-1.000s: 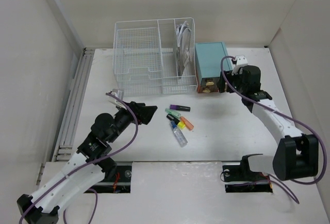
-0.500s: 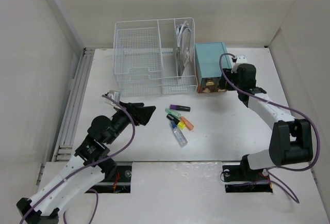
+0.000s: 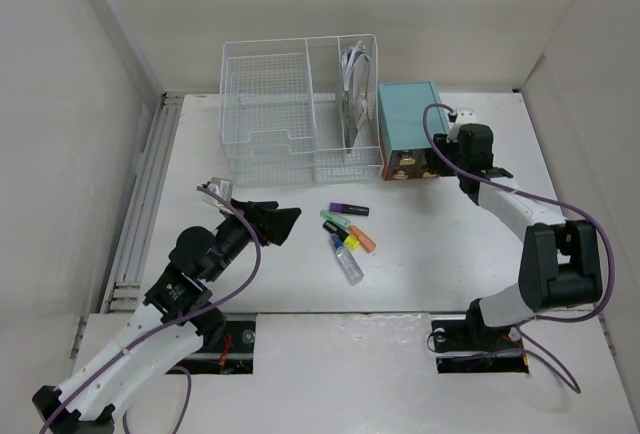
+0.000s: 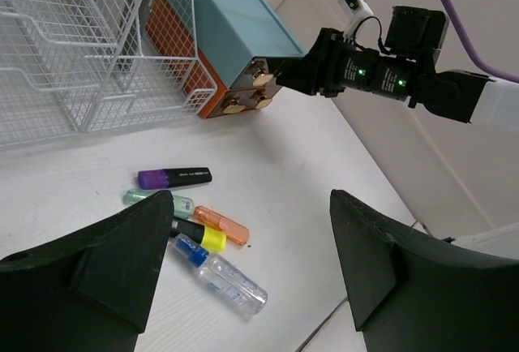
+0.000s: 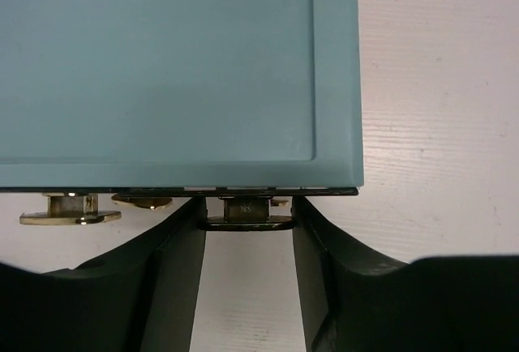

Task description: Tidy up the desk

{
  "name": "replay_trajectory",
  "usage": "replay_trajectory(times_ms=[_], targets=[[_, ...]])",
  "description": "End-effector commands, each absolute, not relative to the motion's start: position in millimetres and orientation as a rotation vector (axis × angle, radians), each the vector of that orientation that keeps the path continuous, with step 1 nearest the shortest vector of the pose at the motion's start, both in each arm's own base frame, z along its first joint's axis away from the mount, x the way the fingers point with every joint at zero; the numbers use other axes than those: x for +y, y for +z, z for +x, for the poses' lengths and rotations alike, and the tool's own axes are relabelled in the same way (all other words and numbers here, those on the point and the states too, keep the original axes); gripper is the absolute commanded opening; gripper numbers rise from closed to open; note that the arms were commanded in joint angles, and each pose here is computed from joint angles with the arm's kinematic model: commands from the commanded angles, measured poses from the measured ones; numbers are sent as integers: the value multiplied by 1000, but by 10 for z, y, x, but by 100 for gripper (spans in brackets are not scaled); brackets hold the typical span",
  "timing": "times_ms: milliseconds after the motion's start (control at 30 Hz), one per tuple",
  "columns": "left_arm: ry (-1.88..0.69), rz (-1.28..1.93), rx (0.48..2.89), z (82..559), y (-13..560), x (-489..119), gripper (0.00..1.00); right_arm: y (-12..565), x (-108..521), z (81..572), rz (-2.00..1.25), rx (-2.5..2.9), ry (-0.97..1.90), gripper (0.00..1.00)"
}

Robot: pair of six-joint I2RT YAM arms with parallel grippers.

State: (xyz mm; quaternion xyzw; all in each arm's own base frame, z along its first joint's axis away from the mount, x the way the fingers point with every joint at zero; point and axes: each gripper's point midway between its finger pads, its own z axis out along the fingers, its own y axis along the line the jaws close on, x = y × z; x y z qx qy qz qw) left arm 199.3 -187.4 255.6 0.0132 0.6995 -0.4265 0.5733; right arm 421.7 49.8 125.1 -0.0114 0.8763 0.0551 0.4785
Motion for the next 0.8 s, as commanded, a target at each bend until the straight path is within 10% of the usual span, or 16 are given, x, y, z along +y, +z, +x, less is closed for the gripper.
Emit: replay_trajectory(times_ms=[0,500,700,767], targets=[[-1029,40,1589,1963,2673,-1888,75,1685,483,4251,-54,2000,144,27],[-1078,58,1576,1967,2703,-1986,75,1840,635,3299,-386,2044,205,19],[-1074,65,1565,1978,2745,-1991,75,1860,704,3337,-433,2079,245,35],[-1074,65,1566,1974,2768,-1987,75,1806,734,3319,-444,2098,269,63]])
